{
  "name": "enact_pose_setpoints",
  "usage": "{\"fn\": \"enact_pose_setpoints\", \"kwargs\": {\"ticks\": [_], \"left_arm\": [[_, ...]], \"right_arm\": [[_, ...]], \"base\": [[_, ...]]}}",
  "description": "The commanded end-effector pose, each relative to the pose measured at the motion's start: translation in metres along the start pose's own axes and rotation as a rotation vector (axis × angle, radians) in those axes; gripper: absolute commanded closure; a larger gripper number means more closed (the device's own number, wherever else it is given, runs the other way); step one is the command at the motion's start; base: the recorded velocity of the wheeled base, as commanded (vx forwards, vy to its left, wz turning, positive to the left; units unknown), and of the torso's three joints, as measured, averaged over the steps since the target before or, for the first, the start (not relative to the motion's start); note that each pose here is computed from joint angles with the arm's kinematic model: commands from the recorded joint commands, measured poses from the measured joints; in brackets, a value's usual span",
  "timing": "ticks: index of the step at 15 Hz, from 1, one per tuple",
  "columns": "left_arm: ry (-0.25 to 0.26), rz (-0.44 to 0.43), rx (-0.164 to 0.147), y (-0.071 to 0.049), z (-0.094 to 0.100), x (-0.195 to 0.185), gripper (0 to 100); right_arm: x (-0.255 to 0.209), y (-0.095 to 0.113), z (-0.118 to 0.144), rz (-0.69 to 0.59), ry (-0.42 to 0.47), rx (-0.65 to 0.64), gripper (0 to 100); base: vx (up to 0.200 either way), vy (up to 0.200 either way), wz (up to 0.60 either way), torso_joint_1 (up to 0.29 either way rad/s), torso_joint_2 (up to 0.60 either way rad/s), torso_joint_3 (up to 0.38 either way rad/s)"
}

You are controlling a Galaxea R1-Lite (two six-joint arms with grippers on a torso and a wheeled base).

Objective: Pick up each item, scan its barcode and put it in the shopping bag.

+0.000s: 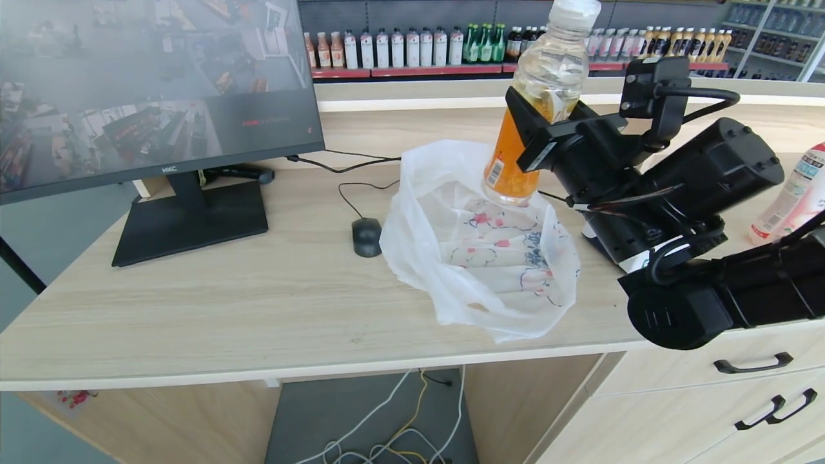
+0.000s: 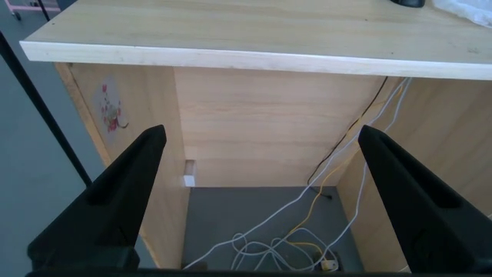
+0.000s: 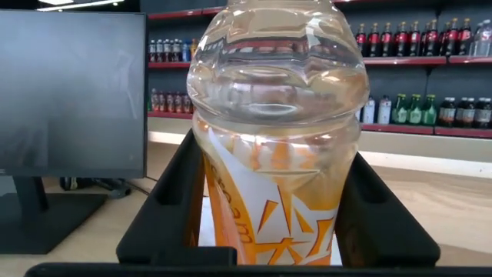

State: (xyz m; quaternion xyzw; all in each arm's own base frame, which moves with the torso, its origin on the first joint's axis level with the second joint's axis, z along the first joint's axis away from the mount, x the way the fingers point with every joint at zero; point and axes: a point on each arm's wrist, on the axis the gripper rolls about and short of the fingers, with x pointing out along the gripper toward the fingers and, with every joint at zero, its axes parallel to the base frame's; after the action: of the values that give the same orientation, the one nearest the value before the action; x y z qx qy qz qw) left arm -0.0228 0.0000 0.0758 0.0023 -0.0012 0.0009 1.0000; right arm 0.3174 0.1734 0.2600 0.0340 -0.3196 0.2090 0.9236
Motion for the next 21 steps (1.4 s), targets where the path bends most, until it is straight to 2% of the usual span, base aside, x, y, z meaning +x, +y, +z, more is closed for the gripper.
{"fn": "enact_pose_setpoints", "kwargs": {"ticks": [1, 3, 8, 11, 15, 21], "left_arm": [[-0.001, 0.001, 0.0, 0.0, 0.0, 0.0, 0], [-0.001, 0.001, 0.0, 0.0, 0.0, 0.0, 0], [-0.001, 0.001, 0.0, 0.0, 0.0, 0.0, 0], [-0.001, 0.001, 0.0, 0.0, 0.0, 0.0, 0], [-0.001, 0.001, 0.0, 0.0, 0.0, 0.0, 0], [-0.001, 0.001, 0.0, 0.0, 0.0, 0.0, 0]], "right_arm": [[0.002, 0.004, -0.014, 0.008, 0.021, 0.002, 100], [0.005, 0.005, -0.023, 0.01, 0.035, 0.001, 100], [0.014, 0.006, -0.043, 0.019, 0.131, 0.008, 100], [0.031, 0.008, -0.051, 0.021, 0.126, 0.009, 100], [0.035, 0.011, -0.063, 0.052, 0.179, 0.011, 100], [0.04, 0.014, -0.084, 0.07, 0.188, 0.013, 100]], "base": [[0.0, 0.0, 0.0, 0.0, 0.0, 0.0], [0.0, 0.0, 0.0, 0.0, 0.0, 0.0], [0.0, 0.0, 0.0, 0.0, 0.0, 0.0], [0.0, 0.0, 0.0, 0.0, 0.0, 0.0], [0.0, 0.0, 0.0, 0.0, 0.0, 0.0], [0.0, 0.0, 0.0, 0.0, 0.0, 0.0]]}}
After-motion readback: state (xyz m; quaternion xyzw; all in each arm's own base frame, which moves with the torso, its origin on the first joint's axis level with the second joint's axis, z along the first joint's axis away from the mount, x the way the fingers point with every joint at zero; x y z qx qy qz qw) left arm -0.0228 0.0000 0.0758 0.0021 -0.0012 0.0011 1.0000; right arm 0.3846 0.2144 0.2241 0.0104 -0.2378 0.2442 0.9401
